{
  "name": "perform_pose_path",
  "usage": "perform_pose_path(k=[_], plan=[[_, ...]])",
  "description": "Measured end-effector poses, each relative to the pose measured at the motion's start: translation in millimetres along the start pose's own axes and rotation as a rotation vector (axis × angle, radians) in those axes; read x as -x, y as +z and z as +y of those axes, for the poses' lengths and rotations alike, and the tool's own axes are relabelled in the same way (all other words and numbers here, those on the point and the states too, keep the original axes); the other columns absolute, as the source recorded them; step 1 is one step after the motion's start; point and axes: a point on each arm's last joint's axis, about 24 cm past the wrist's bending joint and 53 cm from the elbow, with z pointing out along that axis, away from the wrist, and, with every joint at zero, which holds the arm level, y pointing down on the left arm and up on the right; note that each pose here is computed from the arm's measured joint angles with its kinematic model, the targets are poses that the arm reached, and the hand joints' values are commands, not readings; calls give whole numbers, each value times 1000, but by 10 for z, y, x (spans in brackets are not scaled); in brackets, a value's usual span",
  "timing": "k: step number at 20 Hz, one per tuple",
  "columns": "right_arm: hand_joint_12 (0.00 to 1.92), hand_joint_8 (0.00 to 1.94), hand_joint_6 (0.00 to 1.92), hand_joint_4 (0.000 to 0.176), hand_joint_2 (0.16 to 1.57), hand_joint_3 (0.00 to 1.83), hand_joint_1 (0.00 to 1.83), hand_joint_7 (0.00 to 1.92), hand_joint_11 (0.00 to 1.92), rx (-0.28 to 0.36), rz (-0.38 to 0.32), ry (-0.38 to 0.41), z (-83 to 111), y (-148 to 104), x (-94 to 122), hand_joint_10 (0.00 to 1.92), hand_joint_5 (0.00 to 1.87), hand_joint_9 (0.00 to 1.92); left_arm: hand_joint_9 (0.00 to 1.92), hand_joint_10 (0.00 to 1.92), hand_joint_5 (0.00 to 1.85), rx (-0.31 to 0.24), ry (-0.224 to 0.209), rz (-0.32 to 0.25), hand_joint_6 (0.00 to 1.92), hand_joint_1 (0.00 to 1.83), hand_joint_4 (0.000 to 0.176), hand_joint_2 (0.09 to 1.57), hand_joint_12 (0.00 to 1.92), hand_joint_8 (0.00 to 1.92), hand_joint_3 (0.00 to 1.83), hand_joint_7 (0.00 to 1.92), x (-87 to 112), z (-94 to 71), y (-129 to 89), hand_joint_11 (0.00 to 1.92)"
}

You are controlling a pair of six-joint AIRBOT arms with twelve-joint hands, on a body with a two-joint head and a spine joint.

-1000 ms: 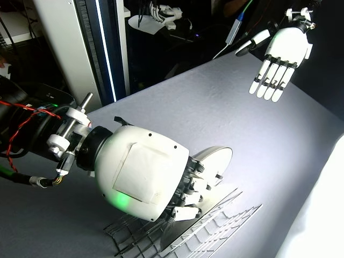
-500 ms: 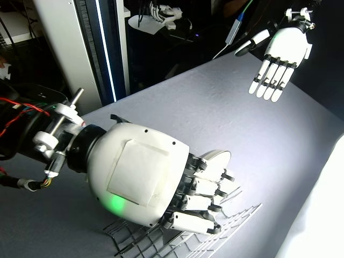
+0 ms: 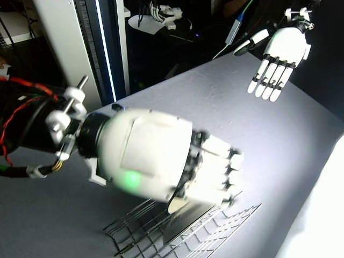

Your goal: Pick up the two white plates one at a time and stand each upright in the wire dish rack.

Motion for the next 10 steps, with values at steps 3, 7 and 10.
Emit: perform_pose_path(k=[3, 7, 10], plan=[[6, 0, 0, 0, 979, 0, 973, 1, 0, 131, 130, -156, 291, -26, -324, 0, 4, 0, 0, 0, 0, -57, -2, -6, 0, 0, 0, 974, 0, 3, 1, 8, 10, -190, 79, 0], [0, 0, 0, 0, 852, 0, 969, 0, 0, 313, 248, -283, 684, -104, -687, 0, 0, 0, 0, 0, 0, -101, 60, -45, 0, 0, 0, 976, 0, 0, 2, 1, 74, -370, 56, 0], [0, 0, 0, 0, 830, 0, 896, 0, 0, 385, 282, -321, 821, -164, -790, 0, 0, 0, 0, 0, 0, -98, 74, -37, 0, 0, 0, 971, 0, 3, 0, 7, 54, -364, 56, 0]])
